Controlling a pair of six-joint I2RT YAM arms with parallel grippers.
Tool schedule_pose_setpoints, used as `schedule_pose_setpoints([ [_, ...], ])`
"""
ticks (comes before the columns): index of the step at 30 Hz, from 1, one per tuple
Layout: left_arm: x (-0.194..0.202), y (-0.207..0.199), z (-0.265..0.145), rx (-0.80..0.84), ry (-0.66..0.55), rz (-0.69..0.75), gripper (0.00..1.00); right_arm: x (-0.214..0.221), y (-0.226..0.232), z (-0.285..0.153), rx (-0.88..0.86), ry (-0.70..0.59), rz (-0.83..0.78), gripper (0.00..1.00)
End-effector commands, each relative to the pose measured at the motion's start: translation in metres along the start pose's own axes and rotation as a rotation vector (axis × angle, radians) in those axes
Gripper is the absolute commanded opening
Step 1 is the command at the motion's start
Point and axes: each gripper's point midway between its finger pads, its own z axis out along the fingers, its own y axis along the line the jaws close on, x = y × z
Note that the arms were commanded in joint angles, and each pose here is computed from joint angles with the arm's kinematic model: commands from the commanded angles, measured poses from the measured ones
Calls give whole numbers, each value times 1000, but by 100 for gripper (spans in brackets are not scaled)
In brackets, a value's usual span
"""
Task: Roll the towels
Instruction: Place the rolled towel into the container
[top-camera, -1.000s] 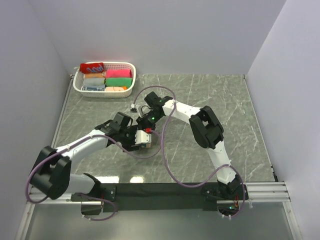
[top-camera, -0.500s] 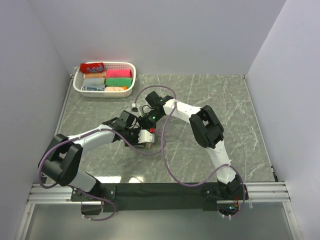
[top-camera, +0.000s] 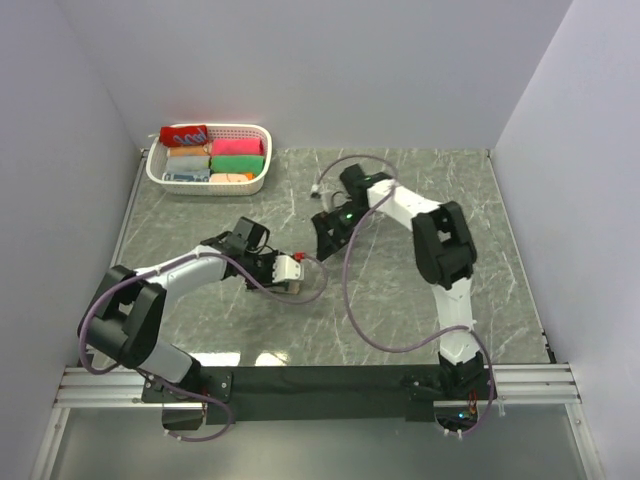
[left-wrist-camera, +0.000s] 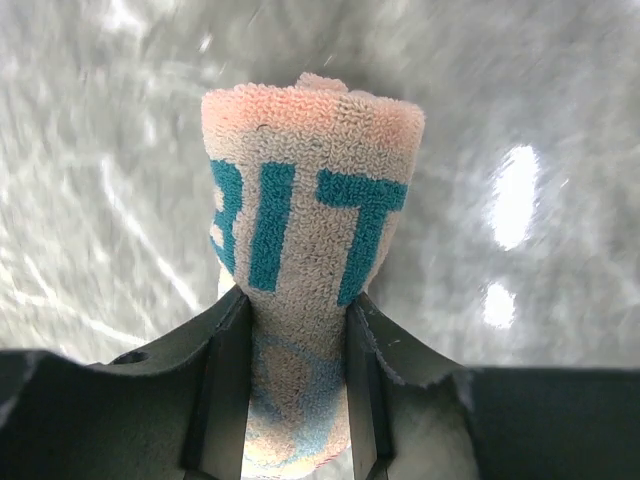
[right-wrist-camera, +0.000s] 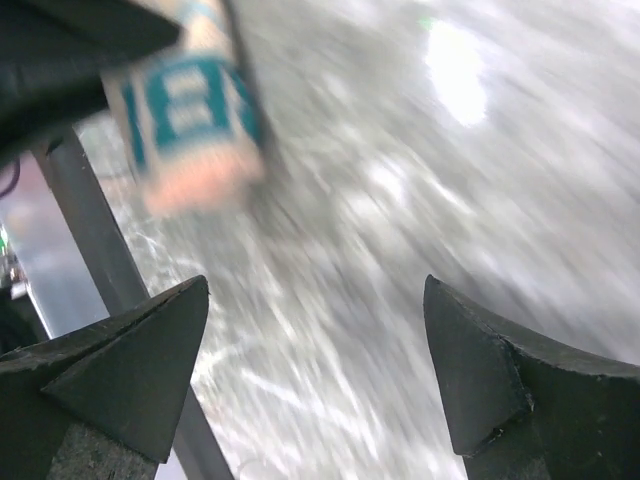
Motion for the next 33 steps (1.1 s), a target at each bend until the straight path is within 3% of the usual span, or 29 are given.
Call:
schedule_pose_setpoints([
  [1, 65, -46, -10, 177, 192, -181, 5, -11, 5, -58, 75, -88, -12, 95],
  [3, 76, -26, -23, 138, 177, -245, 1, -13, 3, -74, 99, -119, -4, 95],
  [8, 85, 52, -70, -15, 135, -273, 1, -12, -5, -100, 118, -180, 44, 96],
  [9, 88, 83, -89, -90, 126, -253, 1, -12, -5, -104, 118, -189, 48, 96],
  [12, 97, 126, -118, -171, 101, -223, 1, -10, -1, -106, 112, -198, 51, 97],
  [18, 115, 262, -234, -532, 40, -36, 1, -6, 0, -107, 123, -209, 57, 98],
  [22, 128, 325, -273, -685, 15, 61, 2, -3, -5, -105, 133, -202, 67, 98],
  [26, 146, 367, -284, -778, -3, 136, 5, -2, -9, -101, 129, -195, 80, 98],
  [33, 173, 407, -261, -835, -59, 208, 3, 2, -18, -98, 145, -179, 102, 99],
])
